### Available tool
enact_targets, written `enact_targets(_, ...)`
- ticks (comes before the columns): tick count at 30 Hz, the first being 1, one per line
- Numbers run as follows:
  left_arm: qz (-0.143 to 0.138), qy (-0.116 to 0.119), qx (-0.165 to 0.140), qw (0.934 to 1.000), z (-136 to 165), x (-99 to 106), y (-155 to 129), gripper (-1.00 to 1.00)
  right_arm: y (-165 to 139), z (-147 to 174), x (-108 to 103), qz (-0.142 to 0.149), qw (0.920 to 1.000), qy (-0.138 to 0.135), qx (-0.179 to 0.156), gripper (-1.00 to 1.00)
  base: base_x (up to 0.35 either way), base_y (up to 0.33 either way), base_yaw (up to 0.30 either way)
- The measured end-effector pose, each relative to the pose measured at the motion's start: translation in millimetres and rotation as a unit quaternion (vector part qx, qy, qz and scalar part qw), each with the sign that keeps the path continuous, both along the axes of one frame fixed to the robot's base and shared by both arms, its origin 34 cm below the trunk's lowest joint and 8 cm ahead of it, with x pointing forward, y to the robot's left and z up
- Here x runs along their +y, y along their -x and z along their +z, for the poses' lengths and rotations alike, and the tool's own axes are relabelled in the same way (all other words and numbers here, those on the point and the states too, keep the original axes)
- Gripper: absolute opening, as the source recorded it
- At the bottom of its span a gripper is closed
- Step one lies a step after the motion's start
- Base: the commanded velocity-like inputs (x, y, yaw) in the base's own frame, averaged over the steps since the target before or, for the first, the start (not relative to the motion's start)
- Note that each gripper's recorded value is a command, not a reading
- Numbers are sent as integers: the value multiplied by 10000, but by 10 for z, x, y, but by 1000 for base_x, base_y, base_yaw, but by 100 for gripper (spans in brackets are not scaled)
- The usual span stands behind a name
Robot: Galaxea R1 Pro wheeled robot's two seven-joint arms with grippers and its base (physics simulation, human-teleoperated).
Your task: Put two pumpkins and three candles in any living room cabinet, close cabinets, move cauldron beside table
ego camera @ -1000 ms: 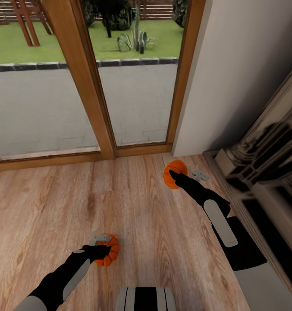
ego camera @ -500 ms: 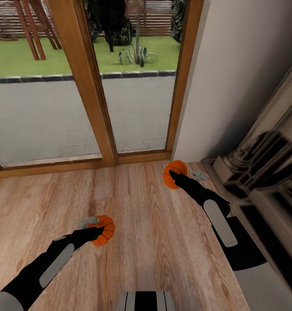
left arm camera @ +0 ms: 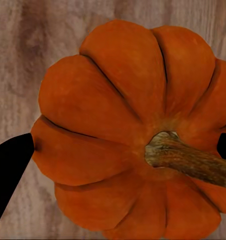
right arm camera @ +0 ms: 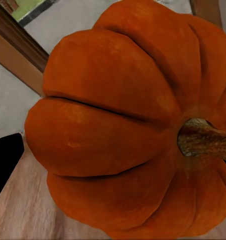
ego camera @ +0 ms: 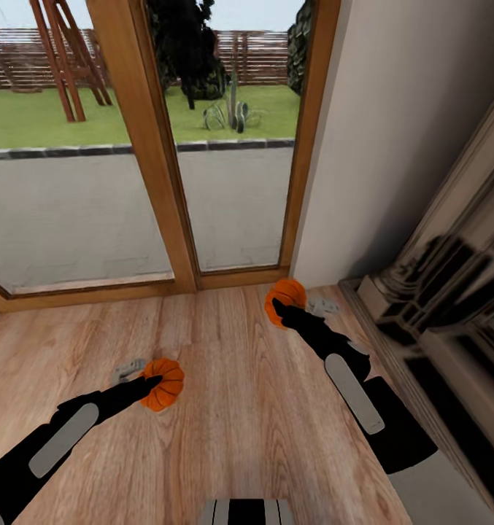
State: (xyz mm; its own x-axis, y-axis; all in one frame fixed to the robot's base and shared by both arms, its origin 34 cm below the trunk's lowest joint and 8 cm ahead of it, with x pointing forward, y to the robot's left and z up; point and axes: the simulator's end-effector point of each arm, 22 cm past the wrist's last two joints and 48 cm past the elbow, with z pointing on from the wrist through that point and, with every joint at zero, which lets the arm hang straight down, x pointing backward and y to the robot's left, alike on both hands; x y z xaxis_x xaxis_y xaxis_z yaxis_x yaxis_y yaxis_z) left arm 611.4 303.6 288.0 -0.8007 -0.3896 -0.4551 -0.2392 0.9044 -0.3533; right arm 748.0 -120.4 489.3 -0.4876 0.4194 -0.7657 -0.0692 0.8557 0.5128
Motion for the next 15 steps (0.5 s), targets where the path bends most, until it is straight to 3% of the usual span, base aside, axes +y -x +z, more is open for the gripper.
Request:
enact_targets(5,98,-65,55,9999,-4,113,40,-100,3,153,13,-10,9999,0,-158,-100,-5,0,0)
enact_targets(15,187,-105,-20,9998,122,213,26,-100,15,420,15,-2,9994,-5,-357,-100,-259,146,0)
